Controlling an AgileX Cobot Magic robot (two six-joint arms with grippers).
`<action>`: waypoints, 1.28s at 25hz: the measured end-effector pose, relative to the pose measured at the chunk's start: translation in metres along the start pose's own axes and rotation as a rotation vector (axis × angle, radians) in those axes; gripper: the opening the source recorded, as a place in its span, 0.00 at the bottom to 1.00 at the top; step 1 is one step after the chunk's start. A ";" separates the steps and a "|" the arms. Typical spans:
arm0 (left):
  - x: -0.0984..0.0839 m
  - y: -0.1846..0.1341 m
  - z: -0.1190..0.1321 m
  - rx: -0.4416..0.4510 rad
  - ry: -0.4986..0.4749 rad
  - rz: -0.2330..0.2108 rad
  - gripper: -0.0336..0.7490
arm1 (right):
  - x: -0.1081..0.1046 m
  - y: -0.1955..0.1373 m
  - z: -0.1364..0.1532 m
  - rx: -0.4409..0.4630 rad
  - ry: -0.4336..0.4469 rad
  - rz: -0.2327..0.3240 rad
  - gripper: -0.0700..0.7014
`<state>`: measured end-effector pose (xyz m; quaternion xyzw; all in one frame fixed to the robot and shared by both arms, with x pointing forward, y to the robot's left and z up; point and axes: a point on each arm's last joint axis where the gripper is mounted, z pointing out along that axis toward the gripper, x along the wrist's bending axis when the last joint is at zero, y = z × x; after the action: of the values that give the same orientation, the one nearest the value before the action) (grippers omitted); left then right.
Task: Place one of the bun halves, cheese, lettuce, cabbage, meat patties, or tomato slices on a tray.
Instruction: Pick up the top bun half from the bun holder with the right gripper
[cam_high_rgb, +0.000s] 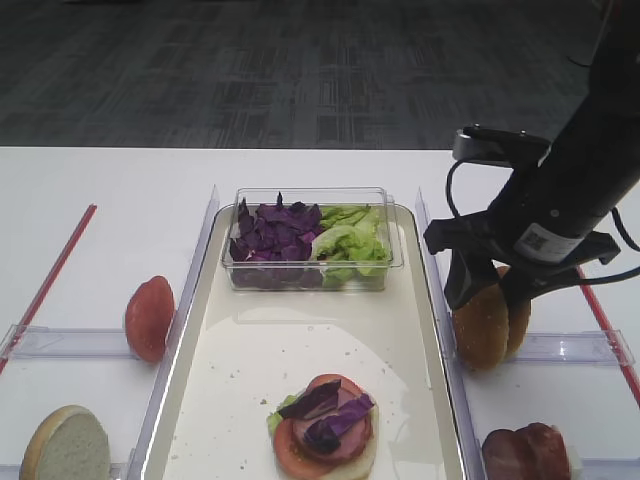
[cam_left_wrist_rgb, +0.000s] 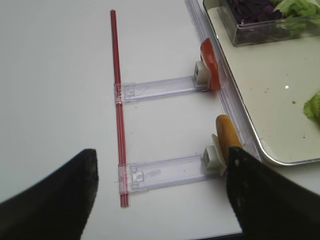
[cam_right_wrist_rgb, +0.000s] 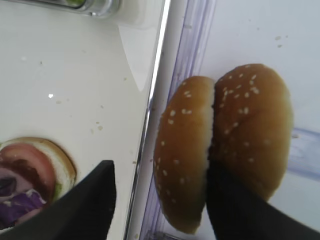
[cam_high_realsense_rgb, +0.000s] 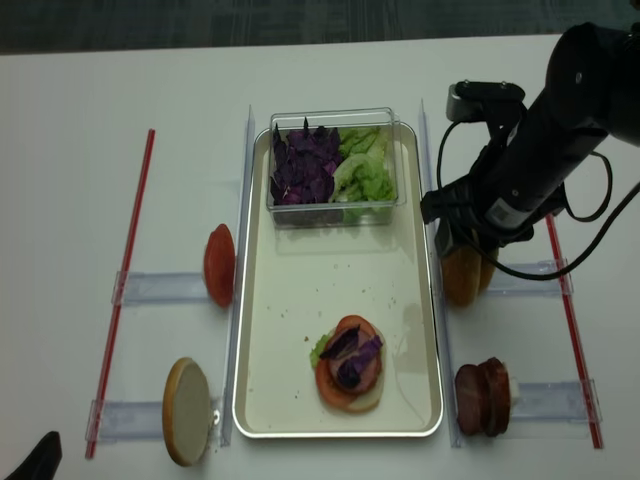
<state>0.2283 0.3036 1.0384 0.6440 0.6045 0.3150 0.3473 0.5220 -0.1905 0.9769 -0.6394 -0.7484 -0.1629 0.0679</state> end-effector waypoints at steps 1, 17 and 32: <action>0.000 0.000 0.000 0.000 0.000 0.000 0.67 | 0.000 0.000 0.001 0.003 0.001 0.000 0.65; 0.000 0.000 0.000 0.000 0.000 0.000 0.67 | -0.003 0.008 0.012 0.008 -0.005 -0.012 0.55; 0.000 0.000 0.000 0.000 0.001 0.000 0.67 | -0.003 0.008 0.013 0.006 -0.009 -0.014 0.37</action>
<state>0.2283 0.3036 1.0384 0.6438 0.6047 0.3152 0.3472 0.5323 -0.1883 0.9647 -0.6346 -0.7536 -0.1584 0.0653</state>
